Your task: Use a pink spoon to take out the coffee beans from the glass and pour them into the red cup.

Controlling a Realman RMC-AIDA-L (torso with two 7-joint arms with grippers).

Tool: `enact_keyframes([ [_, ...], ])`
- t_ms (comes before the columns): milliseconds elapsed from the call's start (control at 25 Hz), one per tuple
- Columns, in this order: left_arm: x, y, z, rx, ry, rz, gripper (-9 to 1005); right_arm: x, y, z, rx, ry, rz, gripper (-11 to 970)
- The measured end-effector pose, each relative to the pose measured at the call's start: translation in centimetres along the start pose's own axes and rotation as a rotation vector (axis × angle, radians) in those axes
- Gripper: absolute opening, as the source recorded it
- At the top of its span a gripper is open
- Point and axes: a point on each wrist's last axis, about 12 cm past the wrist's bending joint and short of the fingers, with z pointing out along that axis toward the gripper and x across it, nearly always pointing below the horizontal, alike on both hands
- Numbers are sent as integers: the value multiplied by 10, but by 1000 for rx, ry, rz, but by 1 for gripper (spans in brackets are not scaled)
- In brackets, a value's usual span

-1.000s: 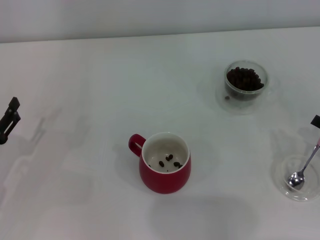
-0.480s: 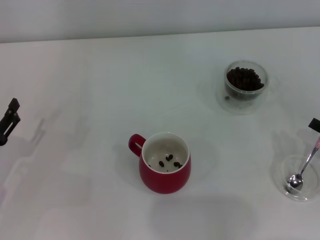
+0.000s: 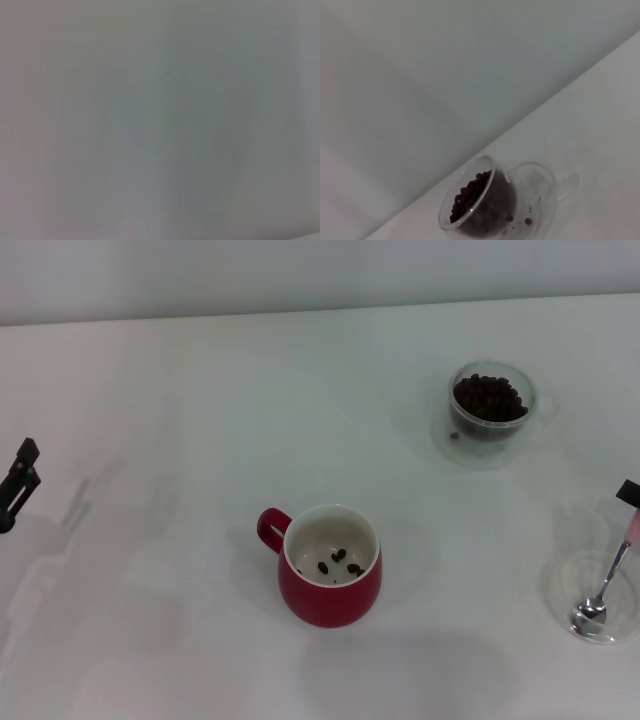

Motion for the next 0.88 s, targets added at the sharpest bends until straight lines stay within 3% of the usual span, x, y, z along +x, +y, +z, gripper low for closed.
enact_keyframes([
  [880, -1, -1, -1, 2, -9, -2, 760, -18, 0, 6, 0, -24, -51, 250],
])
